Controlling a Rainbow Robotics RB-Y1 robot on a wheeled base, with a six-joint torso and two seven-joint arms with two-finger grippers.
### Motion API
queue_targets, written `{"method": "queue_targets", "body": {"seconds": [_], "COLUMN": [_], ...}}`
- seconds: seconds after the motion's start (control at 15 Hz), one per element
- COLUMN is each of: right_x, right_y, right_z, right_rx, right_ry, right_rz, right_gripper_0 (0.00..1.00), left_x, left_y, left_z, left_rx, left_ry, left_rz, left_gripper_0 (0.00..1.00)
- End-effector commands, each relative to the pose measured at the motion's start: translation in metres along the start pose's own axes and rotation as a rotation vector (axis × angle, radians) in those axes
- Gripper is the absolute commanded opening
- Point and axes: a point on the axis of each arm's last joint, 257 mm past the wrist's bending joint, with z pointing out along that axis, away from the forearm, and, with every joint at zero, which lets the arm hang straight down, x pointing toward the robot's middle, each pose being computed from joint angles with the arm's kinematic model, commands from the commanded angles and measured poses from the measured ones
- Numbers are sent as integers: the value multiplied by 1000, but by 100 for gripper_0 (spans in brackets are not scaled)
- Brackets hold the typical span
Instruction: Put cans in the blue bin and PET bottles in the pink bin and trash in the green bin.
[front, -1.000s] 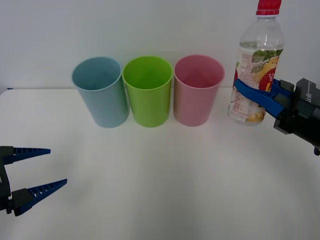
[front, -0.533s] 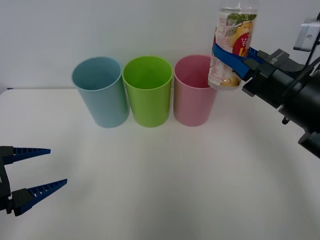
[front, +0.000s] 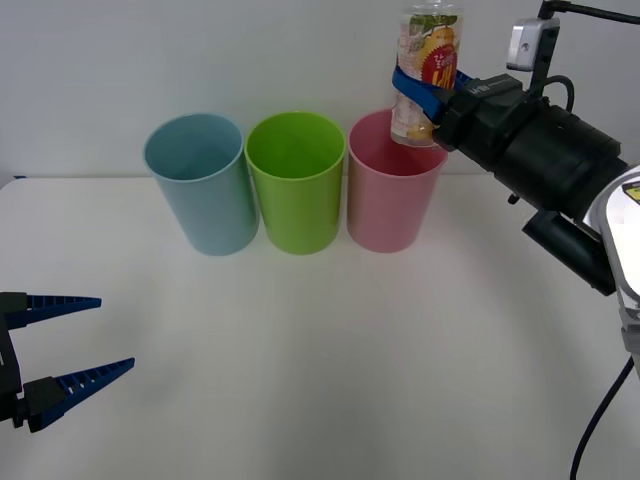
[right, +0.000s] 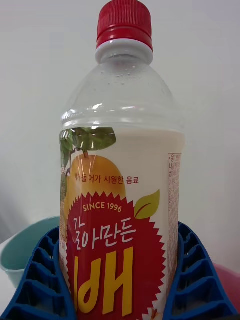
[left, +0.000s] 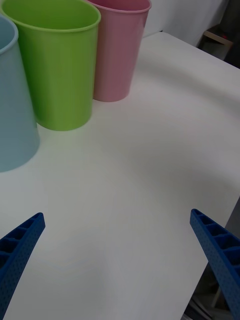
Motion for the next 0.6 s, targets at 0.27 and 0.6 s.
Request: {"method": "queue_targets", "body": {"seconds": [0.27, 0.6], "right_x": [17, 54], "right_y": [-34, -48], "right_z": [44, 50], "right_rx": [96, 125], "right_ry": [17, 66], "right_rz": [-31, -87], "right_gripper_0": [0, 0], "left_x": [0, 0], "left_y": [0, 0], "left_z": [0, 0], "left_rx": [0, 0], "left_ry": [0, 0], "left_rz": [0, 0], "left_gripper_0": [100, 100]}}
